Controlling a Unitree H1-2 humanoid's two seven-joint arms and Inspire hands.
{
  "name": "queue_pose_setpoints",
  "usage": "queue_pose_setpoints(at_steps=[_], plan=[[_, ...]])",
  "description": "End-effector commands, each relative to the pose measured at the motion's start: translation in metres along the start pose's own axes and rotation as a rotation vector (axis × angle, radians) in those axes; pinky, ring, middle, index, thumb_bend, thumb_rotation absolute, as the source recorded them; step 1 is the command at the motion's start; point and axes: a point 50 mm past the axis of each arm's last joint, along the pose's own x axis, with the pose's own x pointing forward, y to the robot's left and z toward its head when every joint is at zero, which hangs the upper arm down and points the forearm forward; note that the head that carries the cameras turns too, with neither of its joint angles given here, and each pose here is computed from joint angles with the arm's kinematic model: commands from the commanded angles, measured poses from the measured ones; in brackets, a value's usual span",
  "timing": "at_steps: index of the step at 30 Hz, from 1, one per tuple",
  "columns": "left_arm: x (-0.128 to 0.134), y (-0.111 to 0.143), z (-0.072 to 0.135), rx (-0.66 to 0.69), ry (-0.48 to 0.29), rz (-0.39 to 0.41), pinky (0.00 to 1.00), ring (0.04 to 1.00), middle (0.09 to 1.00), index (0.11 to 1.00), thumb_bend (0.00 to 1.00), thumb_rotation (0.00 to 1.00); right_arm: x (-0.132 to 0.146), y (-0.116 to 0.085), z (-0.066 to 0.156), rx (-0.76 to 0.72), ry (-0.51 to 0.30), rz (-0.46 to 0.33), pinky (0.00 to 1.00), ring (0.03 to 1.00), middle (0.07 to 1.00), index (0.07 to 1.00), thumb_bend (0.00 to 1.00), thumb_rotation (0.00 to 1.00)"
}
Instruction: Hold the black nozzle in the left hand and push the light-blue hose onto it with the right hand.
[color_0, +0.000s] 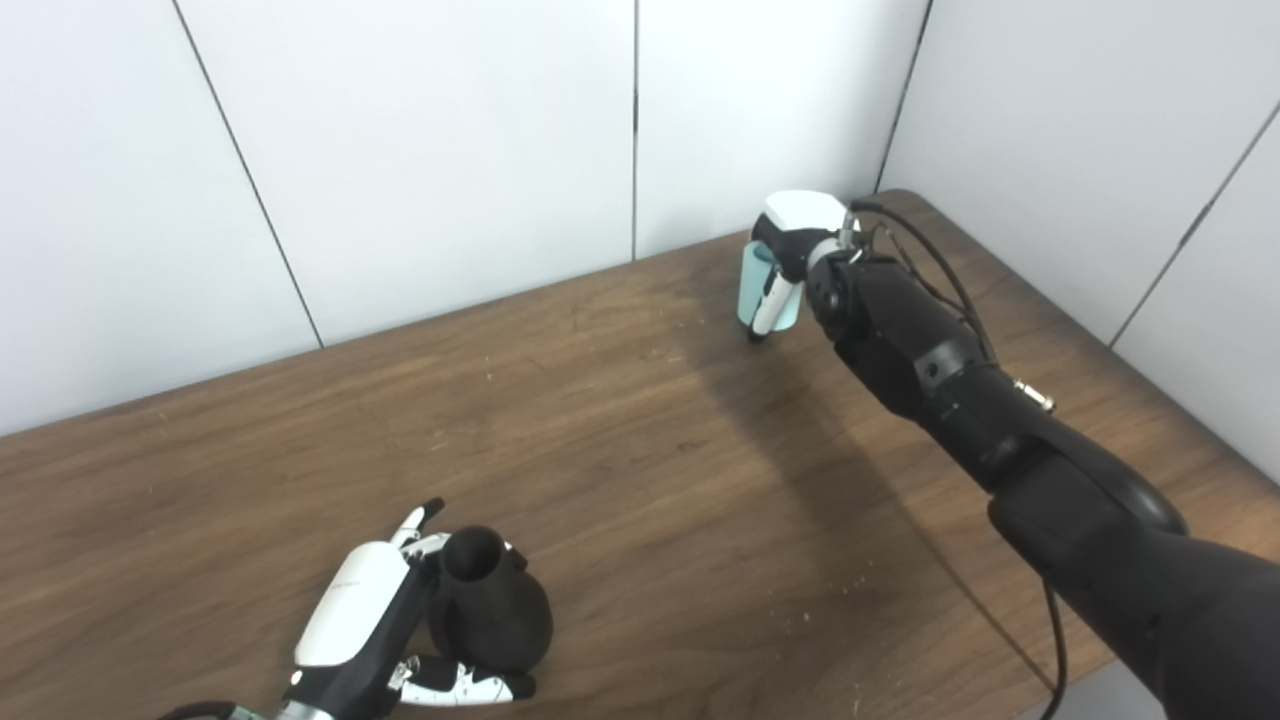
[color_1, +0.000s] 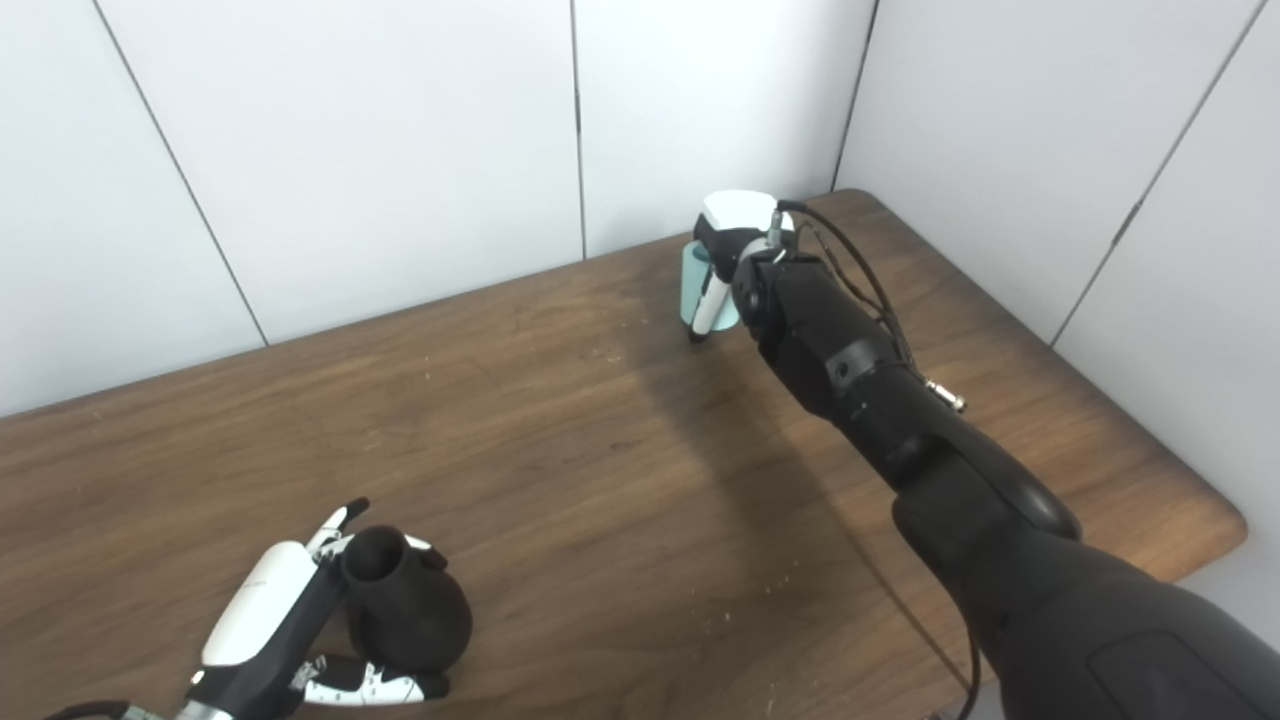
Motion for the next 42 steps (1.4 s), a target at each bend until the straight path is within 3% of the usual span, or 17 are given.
queue_pose_setpoints(at_steps=[1, 7, 16, 21, 26, 29, 42], plan=[[-0.022, -0.026, -0.022, 0.025, 0.125, -0.177, 1.0, 0.68, 0.463, 0.501, 0.52, 0.0, 0.002, -0.038, -0.003, 0.009, 0.003, -0.144, 0.36, 0.409, 0.514, 0.513, 0.52, 0.0], [-0.021, -0.027, -0.022, 0.026, 0.123, -0.179, 1.0, 0.679, 0.455, 0.5, 0.52, 0.0, -0.008, -0.046, 0.005, 0.014, -0.041, -0.233, 0.32, 0.431, 0.517, 0.509, 0.5, 0.0], [-0.018, -0.031, -0.016, 0.029, 0.12, -0.182, 1.0, 0.681, 0.46, 0.498, 0.52, 0.0, -0.042, -0.055, 0.024, 0.036, -0.172, -0.254, 0.33, 0.436, 0.505, 0.486, 0.5, 0.0], [-0.016, -0.035, -0.012, 0.029, 0.124, -0.183, 1.0, 0.682, 0.466, 0.495, 0.52, 0.0, -0.069, -0.057, 0.039, 0.085, -0.262, -0.226, 0.33, 0.434, 0.507, 0.49, 0.5, 0.0], [-0.01, -0.043, -0.004, 0.02, 0.127, -0.18, 1.0, 0.676, 0.448, 0.496, 0.52, 0.0, -0.11, -0.055, 0.056, 0.231, -0.426, -0.105, 0.31, 0.425, 0.526, 0.527, 0.49, 0.0], [-0.007, -0.046, -0.001, 0.014, 0.13, -0.179, 1.0, 0.675, 0.447, 0.496, 0.52, 0.0, -0.122, -0.054, 0.061, 0.252, -0.478, -0.061, 0.3, 0.424, 0.529, 0.533, 0.49, 0.0], [0.006, -0.058, 0.013, -0.006, 0.136, -0.178, 1.0, 0.679, 0.461, 0.493, 0.52, 0.0, -0.176, -0.045, 0.086, 0.236, -0.681, -0.004, 0.31, 0.415, 0.517, 0.515, 0.5, 0.0]])
